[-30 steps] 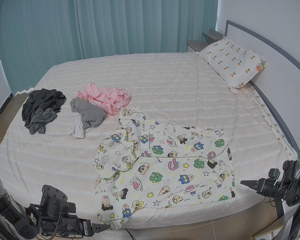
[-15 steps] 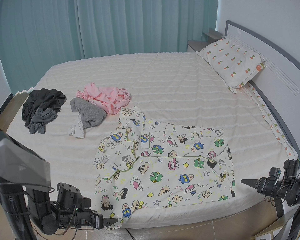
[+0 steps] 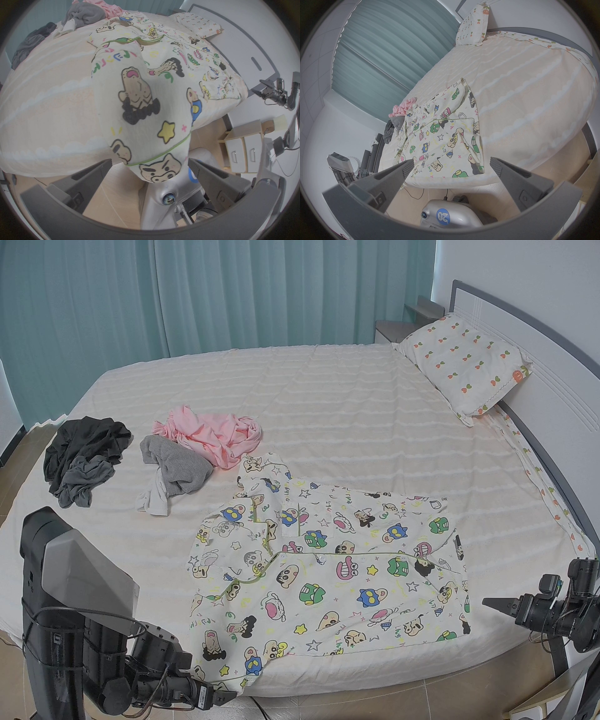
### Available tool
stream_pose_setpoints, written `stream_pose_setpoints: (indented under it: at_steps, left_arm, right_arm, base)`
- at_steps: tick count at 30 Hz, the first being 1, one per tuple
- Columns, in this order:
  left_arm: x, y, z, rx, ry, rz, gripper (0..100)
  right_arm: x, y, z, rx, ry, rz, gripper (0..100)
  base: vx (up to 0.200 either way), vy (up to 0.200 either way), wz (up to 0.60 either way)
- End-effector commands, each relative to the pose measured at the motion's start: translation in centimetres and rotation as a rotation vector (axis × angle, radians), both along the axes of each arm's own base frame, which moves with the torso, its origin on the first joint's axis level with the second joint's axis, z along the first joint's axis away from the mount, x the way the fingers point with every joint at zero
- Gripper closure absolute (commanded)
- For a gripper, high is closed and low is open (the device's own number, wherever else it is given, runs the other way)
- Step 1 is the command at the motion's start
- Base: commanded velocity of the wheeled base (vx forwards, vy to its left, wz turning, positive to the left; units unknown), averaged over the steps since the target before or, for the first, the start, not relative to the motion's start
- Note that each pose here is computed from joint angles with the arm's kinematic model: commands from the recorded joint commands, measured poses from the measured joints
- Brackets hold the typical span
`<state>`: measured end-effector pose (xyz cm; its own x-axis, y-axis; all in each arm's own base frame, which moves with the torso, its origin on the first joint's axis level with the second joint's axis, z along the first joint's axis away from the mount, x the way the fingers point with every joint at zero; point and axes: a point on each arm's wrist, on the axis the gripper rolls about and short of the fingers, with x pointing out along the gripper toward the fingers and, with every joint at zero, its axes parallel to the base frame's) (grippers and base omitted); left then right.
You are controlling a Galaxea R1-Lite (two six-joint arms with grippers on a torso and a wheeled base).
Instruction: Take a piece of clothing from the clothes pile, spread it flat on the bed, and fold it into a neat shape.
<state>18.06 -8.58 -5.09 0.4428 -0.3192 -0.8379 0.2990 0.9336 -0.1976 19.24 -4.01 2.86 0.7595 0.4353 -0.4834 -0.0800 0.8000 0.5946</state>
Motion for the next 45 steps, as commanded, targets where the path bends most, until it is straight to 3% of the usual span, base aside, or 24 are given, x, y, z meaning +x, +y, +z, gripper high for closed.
stream_pose_setpoints:
  at_steps: [1, 11, 24, 25, 35, 41, 45]
  left_arm:
    - [-0.5, -0.4, -0.8, 0.069, 0.013, 0.0, 0]
    - [0.5, -1.9, -1.4, 0.068, -0.04, -0.018, 0]
    - [0.7, -2.2, -1.6, 0.074, -0.051, -0.007, 0]
    - [0.8, -2.2, -1.6, 0.072, -0.051, -0.004, 100]
    - [0.2, -2.5, -1.0, 0.003, -0.051, 0.058, 100]
    - [-0.8, -2.6, 0.0, -0.041, -0.066, 0.073, 100]
    - [-0.5, -2.6, 1.3, -0.137, -0.079, 0.15, 100]
  right_arm:
    - [-0.4, 0.1, -0.1, 0.005, 0.017, -0.002, 0]
    - [-0.4, 0.1, -0.1, 0.004, 0.015, -0.001, 0]
    - [-0.4, 0.1, -0.1, 0.006, 0.015, 0.0, 0]
    - [-0.4, 0.1, -0.1, 0.006, 0.017, 0.0, 0]
    - [-0.3, 0.1, -1.4, 0.021, 0.074, 0.008, 0]
    - [0.4, 0.8, -3.3, -0.005, 0.111, 0.078, 0]
    - [1.4, 1.5, -4.6, -0.015, 0.11, 0.12, 0]
  base:
    - [0.0, 0.0, 0.0]
    - [0.0, 0.0, 0.0]
    - [0.0, 0.0, 0.0]
    - [0.0, 0.0, 0.0]
    - [0.0, 0.0, 0.0]
    - [0.0, 0.0, 0.0]
    - [0.0, 0.0, 0.0]
